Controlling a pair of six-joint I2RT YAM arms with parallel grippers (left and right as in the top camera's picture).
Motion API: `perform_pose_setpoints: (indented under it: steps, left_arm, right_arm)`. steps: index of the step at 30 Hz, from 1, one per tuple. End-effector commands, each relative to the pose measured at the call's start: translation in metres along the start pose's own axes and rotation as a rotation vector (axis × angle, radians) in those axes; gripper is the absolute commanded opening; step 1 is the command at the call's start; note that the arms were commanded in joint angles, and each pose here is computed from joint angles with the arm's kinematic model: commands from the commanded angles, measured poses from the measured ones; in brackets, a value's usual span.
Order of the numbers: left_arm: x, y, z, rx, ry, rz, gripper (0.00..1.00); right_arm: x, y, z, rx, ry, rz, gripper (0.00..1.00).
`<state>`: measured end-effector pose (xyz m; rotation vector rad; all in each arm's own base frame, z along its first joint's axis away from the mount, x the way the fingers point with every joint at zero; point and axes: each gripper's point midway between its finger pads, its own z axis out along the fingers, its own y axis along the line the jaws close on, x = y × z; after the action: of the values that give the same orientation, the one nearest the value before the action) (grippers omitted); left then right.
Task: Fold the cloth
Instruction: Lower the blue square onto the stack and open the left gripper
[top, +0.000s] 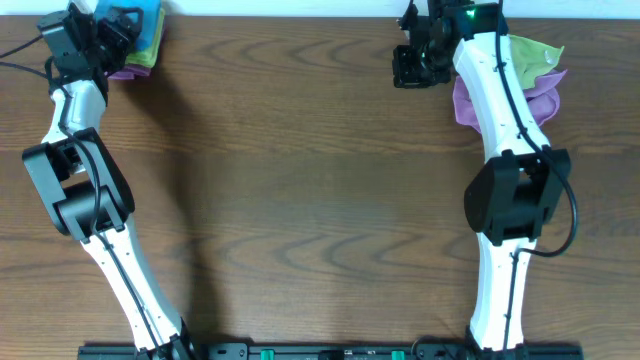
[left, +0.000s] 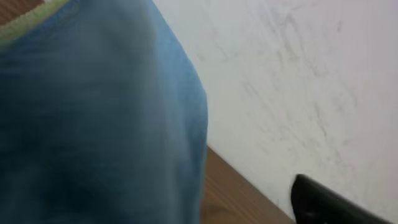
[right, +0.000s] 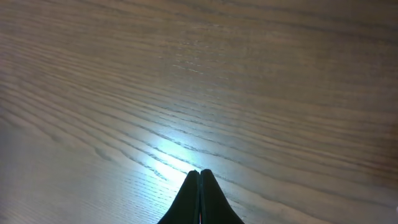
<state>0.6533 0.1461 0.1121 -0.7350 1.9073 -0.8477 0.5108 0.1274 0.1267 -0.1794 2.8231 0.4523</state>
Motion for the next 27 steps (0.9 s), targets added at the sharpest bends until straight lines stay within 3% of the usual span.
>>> perform_pose_setpoints:
  steps: [1, 11, 22, 25, 27]
  left_arm:
    - [-0.006, 0.000, -0.004, 0.030, 0.012, 0.001, 0.95]
    - [-0.004, 0.018, -0.033, 0.030, 0.118, -0.132, 0.95]
    - [0.001, 0.005, -0.083, -0.121, 0.192, -0.075, 0.95]
    - [0.001, -0.010, -0.108, -0.186, 0.208, -0.012, 0.95]
    - [0.001, -0.026, -0.129, -0.213, 0.219, 0.045, 0.95]
  right_arm:
    - [-0.001, 0.005, -0.001, -0.010, -0.004, 0.004, 0.02]
    - [-0.002, 0.005, -0.001, -0.010, -0.005, 0.015, 0.01]
    - [0.002, 0.006, -0.003, -0.013, 0.006, 0.025, 0.03]
    - [0.004, 0.008, -0.013, -0.012, 0.006, 0.024, 0.28]
    - [0.003, 0.010, -0.028, -0.007, -0.013, 0.019, 0.52]
